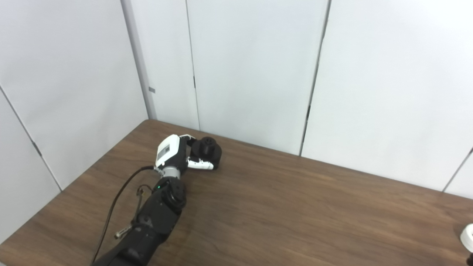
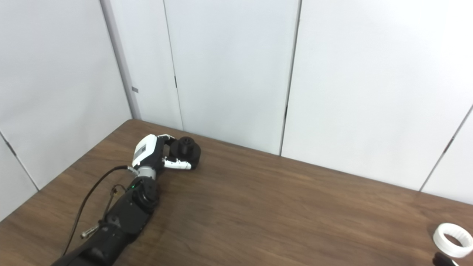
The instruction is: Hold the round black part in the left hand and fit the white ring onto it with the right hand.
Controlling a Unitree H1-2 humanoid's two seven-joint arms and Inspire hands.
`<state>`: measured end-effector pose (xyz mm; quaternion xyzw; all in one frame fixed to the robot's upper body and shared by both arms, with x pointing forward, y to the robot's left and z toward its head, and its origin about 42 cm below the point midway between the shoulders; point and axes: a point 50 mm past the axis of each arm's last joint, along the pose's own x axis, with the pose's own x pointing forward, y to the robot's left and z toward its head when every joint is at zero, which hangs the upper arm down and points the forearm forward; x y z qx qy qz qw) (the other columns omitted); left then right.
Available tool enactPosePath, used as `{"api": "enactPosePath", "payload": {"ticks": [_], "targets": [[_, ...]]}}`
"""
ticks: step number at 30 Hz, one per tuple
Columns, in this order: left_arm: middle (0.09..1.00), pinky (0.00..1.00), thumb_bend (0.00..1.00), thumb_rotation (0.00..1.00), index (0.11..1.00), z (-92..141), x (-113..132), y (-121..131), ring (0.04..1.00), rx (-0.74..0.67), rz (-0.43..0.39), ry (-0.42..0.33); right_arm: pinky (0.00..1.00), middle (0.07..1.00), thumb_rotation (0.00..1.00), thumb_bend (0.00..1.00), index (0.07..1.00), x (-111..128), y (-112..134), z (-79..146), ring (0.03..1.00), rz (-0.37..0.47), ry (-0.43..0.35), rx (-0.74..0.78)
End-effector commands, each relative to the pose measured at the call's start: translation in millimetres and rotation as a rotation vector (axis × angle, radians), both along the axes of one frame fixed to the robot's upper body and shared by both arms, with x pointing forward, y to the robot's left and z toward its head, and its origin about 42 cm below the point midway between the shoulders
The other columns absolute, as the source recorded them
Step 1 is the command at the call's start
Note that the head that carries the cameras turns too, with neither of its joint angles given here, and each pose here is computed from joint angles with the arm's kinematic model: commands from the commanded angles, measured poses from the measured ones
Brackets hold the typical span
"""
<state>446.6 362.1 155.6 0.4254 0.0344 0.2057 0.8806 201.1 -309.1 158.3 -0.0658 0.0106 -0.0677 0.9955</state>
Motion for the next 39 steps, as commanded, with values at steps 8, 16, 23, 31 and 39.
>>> {"api": "enactPosePath", "payload": {"ticks": [8,16,23,31,39], "targets": [[0.741,0.76,0.52,0.05,0.482,37,-23,-31,0.819,-0.035,-0.131,-0.133,0.98,0.911,1.0,0.81,0.863,-33,2,-2,0.959,0.001,0.042,-0.047],[0.768,0.75,0.52,0.06,0.483,44,-67,-77,0.838,-0.093,-0.298,-0.159,1.0,0.947,1.0,0.73,0.914,-32,13,4,0.991,0.026,0.024,-0.044],[0.79,0.79,0.52,0.06,0.485,48,-112,-117,0.858,-0.144,-0.476,-0.136,1.0,0.96,1.0,0.61,0.935,-32,23,8,0.999,0.011,0.037,-0.046],[0.775,0.77,0.52,0.06,0.483,43,-154,-146,0.846,-0.12,-0.648,-0.111,1.0,0.955,1.0,0.47,0.935,-31,34,11,0.99,0.0,0.035,-0.032],[0.75,0.75,0.52,0.05,0.482,31,-183,-162,0.817,-0.09,-0.764,-0.078,1.0,0.931,1.0,0.52,0.907,-26,43,14,0.974,-0.001,0.048,-0.043]]}}
